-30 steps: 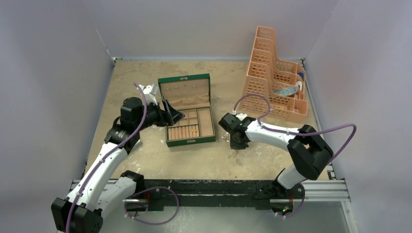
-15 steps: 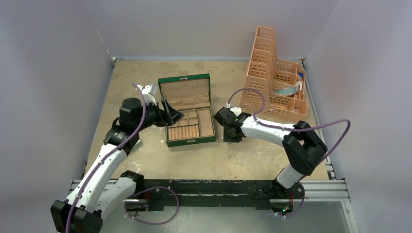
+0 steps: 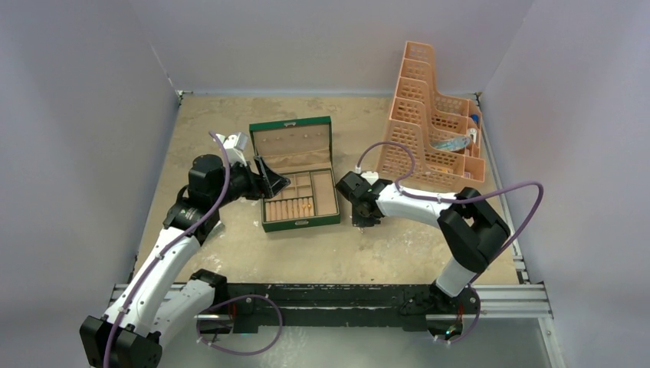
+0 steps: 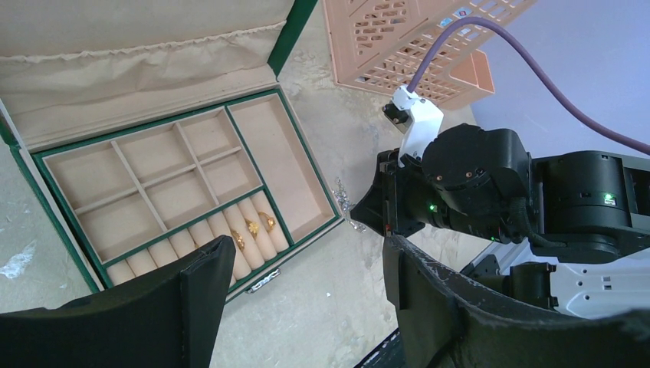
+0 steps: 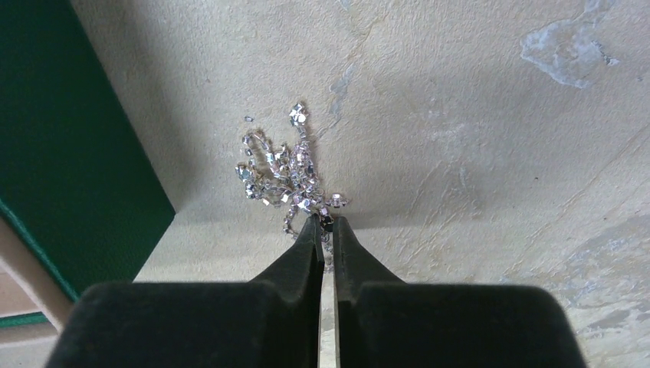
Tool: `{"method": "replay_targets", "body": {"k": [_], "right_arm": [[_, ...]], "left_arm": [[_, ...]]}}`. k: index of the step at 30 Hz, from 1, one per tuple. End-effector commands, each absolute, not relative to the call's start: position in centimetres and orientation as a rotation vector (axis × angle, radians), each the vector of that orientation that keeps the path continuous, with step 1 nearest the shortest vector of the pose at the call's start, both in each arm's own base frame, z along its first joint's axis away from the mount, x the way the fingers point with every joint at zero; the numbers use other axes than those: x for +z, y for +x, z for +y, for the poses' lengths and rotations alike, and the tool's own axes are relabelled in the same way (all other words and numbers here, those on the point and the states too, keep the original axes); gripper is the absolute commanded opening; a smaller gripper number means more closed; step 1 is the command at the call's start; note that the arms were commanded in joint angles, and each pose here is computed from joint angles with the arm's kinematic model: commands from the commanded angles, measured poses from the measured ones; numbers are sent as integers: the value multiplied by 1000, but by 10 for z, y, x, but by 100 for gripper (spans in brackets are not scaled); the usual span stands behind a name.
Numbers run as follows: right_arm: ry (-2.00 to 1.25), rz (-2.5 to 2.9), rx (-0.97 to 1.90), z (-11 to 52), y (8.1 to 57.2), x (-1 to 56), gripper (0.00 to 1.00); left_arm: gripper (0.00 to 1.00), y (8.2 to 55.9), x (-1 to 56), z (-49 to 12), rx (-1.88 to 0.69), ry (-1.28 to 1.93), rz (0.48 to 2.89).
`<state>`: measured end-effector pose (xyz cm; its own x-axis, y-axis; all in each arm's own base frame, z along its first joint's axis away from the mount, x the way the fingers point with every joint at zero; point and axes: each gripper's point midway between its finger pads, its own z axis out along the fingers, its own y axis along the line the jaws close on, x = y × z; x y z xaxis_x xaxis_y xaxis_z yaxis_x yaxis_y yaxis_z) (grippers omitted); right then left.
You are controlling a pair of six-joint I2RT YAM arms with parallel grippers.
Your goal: Organize the mixed jewelry
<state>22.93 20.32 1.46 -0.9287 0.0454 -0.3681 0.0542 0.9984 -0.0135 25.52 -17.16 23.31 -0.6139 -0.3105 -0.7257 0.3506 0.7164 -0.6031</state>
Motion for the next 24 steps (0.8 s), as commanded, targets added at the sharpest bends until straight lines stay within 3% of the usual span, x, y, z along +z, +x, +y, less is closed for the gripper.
{"method": "replay_targets", "body": {"k": [1, 24], "right_arm": [[54, 2768, -95, 195, 227, 3, 0], [24, 2259, -181, 170, 298, 177, 0]], "left_arm": [[70, 256, 238, -172, -943, 28, 2000], [71, 259, 244, -178, -971, 58, 1990]]}}
